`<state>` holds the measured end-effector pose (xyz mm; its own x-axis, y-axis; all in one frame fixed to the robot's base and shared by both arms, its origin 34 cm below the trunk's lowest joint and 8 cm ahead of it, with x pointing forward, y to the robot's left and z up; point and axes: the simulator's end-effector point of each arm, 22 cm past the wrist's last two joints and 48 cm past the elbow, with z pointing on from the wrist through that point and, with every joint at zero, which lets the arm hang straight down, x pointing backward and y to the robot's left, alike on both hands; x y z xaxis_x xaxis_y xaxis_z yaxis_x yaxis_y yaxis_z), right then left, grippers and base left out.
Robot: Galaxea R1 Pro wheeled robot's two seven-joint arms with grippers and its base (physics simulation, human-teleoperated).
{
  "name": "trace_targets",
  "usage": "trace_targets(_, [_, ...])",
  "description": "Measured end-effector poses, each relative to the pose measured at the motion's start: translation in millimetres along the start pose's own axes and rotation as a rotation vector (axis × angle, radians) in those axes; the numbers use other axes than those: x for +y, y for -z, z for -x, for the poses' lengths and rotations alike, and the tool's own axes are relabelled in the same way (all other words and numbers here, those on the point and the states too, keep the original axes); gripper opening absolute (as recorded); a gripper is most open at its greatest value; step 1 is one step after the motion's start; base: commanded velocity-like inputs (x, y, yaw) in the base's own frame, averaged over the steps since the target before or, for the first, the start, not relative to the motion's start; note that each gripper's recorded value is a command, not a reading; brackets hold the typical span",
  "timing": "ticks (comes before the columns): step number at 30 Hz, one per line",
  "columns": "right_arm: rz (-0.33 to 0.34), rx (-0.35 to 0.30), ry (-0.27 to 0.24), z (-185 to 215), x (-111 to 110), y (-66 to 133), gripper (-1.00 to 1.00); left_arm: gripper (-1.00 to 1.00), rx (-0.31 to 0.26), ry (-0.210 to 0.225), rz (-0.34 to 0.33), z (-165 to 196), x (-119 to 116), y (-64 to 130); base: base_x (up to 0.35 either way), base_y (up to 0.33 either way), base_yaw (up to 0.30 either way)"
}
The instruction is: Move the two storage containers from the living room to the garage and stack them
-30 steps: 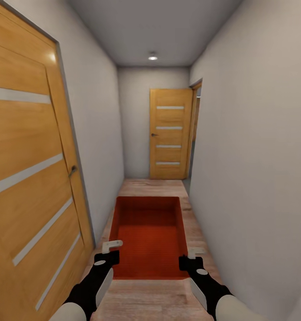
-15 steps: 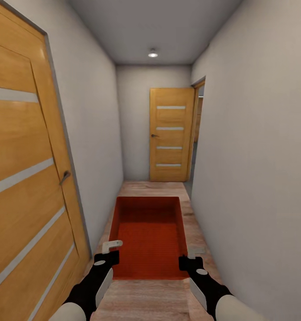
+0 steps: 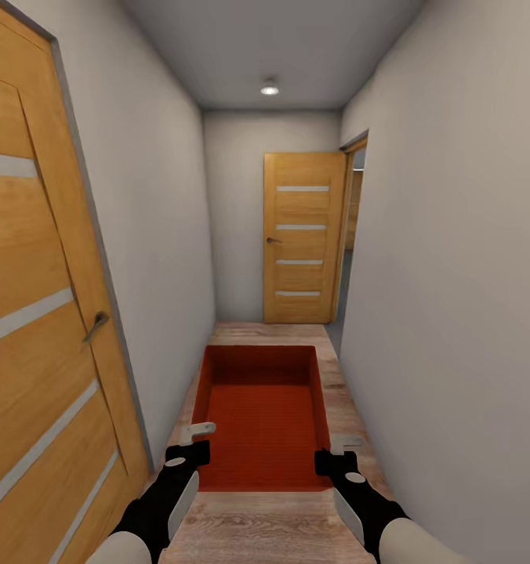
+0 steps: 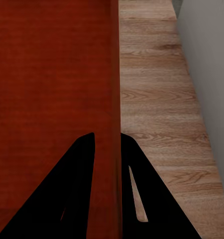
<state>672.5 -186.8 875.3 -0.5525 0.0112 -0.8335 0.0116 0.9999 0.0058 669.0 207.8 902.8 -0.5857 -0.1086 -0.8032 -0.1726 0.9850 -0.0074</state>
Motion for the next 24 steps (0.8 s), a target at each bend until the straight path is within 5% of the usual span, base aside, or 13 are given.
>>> trace_targets(24, [0.000, -0.002, -0.001, 0.3, 0.0, 0.0, -1.00, -1.00, -0.002, -0.001, 0.000, 0.7, -0.1, 0.1, 0.322, 0.000, 0.000])
